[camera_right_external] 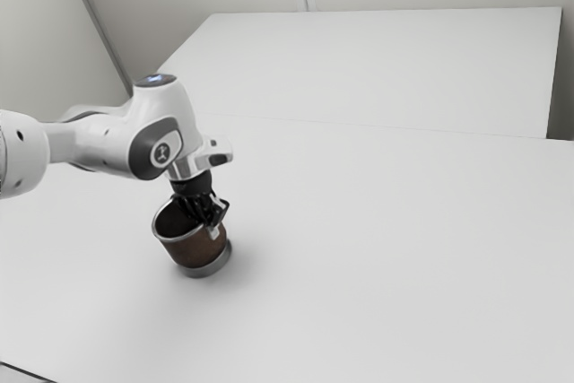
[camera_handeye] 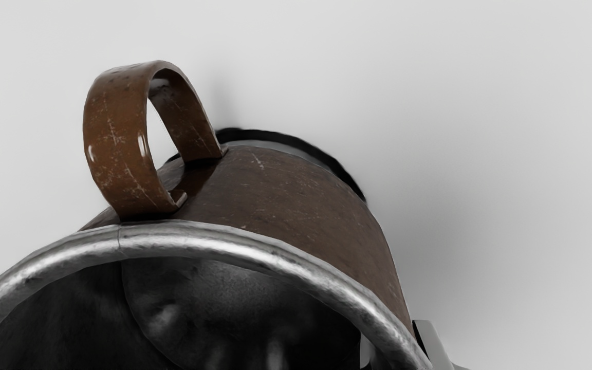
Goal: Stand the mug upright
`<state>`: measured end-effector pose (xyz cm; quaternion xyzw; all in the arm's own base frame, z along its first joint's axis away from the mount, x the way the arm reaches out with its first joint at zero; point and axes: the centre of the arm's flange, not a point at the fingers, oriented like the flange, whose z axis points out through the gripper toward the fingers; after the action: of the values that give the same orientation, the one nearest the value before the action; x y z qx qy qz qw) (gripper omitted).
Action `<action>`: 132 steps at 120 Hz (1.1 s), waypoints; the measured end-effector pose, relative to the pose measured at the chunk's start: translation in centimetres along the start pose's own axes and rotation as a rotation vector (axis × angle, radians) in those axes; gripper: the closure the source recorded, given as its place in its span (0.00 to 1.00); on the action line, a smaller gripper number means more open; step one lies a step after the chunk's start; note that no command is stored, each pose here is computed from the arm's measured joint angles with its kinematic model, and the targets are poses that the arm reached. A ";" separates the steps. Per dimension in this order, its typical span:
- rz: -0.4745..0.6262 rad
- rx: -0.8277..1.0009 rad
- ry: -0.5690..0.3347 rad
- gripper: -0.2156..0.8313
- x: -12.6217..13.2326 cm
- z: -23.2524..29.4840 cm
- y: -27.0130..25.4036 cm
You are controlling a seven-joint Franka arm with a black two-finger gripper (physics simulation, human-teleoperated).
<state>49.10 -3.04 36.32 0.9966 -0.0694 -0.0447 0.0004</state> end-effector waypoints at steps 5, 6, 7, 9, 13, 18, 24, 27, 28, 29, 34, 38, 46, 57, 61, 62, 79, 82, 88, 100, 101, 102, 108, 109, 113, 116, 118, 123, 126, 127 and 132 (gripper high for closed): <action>-0.004 0.000 -0.005 0.94 0.2 0.5 -0.1; -0.005 0.000 -0.006 0.94 0.2 0.6 -0.1; -0.005 0.000 -0.006 0.94 0.2 0.7 -0.1; -0.007 0.000 -0.007 0.94 0.3 0.8 -0.1; -0.009 0.000 -0.010 0.94 0.4 1.2 -0.1; -0.013 -0.001 -0.012 0.94 0.6 1.6 -0.2; -0.015 0.000 -0.010 0.92 0.7 1.8 -0.2; -0.014 0.002 -0.008 0.89 0.7 1.8 -0.2; -0.013 0.003 -0.007 0.87 0.7 1.7 -0.2; -0.013 0.004 -0.006 0.85 0.7 1.7 -0.2; -0.010 0.008 0.000 0.76 0.8 1.6 -0.2; -0.007 0.011 0.005 0.69 0.8 1.4 -0.1; -0.001 0.016 0.015 0.56 0.8 1.0 0.1; 0.015 0.022 0.036 0.44 1.0 0.1 0.8; 0.024 0.024 0.044 0.40 1.2 -0.3 1.2; 0.026 0.025 0.046 0.39 1.2 -0.4 1.3; 0.055 0.048 0.077 0.30 2.5 -3.6 2.3; 0.054 0.051 0.081 0.29 2.9 -4.6 2.3; 0.046 0.055 0.081 0.27 3.2 -6.2 2.2; 0.022 0.055 0.067 0.25 3.6 -8.9 1.7; 0.020 0.055 0.067 0.25 3.7 -9.2 1.7; 0.017 0.055 0.067 0.25 3.7 -9.5 1.6; 0.004 0.053 0.064 0.24 3.9 -11.0 1.4; 0.002 0.053 0.064 0.24 4.0 -11.3 1.4; -0.006 0.052 0.059 0.23 4.0 -12.2 1.3; -0.010 0.052 0.058 0.23 4.1 -13.0 1.2; -0.013 0.052 0.056 0.23 4.2 -13.5 1.2; -0.020 0.052 0.054 0.22 4.2 -14.8 1.2; -0.023 0.052 0.053 0.22 4.3 -15.4 1.2; -0.024 0.052 0.052 0.22 4.3 -15.6 1.2; -0.029 0.051 0.048 0.22 4.3 -16.6 1.3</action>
<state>54.63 -4.98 52.47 0.9980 -0.0561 -0.0189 -0.0241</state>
